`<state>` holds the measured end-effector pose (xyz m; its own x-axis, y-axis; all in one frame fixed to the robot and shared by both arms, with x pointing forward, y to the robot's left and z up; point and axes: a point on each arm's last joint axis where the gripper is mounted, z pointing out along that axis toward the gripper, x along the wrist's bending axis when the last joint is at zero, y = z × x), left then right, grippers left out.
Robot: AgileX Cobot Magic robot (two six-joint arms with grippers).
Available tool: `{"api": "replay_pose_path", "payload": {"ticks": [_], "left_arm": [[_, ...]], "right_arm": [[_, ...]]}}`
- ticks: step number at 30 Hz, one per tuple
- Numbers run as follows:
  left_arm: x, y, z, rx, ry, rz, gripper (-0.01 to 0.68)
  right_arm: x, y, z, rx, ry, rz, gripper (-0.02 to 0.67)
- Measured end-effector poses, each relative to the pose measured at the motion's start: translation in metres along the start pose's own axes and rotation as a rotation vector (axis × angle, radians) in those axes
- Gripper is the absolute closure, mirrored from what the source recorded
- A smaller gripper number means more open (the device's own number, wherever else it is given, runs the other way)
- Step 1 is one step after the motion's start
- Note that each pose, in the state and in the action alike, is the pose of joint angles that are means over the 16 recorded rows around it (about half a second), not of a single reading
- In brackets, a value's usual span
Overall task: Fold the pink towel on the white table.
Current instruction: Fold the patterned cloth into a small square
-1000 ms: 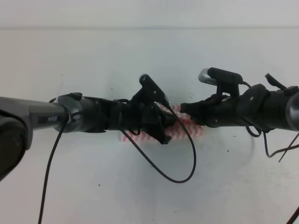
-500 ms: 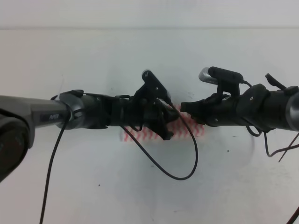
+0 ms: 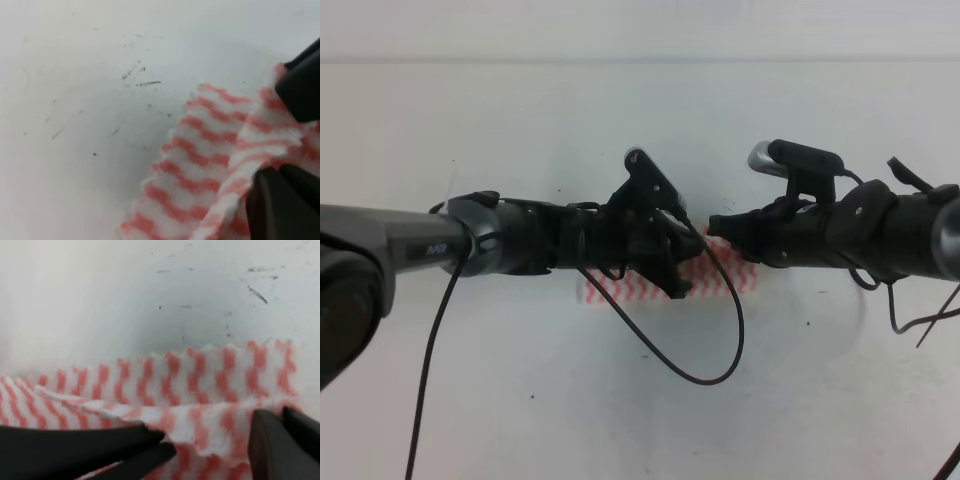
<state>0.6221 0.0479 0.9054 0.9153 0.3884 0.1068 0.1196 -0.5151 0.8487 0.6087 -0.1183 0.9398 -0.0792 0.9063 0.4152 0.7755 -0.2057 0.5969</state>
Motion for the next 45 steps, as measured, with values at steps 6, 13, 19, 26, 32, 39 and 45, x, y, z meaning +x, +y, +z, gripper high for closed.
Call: {"api": "replay_pose_path", "payload": {"ticks": [6, 13, 19, 26, 32, 39, 45], "left_arm": [[-0.0005, -0.0031, 0.0020, 0.006, -0.004, -0.004, 0.668], [-0.0008, -0.0068, 0.0044, 0.013, -0.009, -0.004, 0.668], [-0.0008, -0.0071, 0.0049, 0.012, -0.010, 0.000, 0.668], [-0.0007, -0.0068, 0.0050, 0.011, -0.010, 0.004, 0.668], [-0.0007, -0.0069, 0.0052, 0.011, -0.011, 0.004, 0.668], [-0.0007, -0.0069, 0.0052, 0.010, -0.011, 0.005, 0.668], [-0.0008, -0.0071, 0.0053, 0.011, -0.011, 0.006, 0.668]], "right_arm": [[-0.0004, 0.0009, 0.0002, -0.012, -0.004, 0.000, 0.666], [-0.0008, 0.0024, -0.0001, -0.026, -0.008, -0.001, 0.666], [-0.0011, 0.0029, 0.0001, -0.033, -0.012, 0.000, 0.666], [-0.0013, 0.0033, 0.0003, -0.040, -0.014, 0.004, 0.665], [-0.0010, 0.0031, 0.0000, -0.034, -0.011, 0.010, 0.666], [-0.0004, 0.0024, -0.0003, -0.025, -0.006, 0.019, 0.666], [0.0002, 0.0028, -0.0012, -0.024, -0.003, 0.028, 0.666]]}}
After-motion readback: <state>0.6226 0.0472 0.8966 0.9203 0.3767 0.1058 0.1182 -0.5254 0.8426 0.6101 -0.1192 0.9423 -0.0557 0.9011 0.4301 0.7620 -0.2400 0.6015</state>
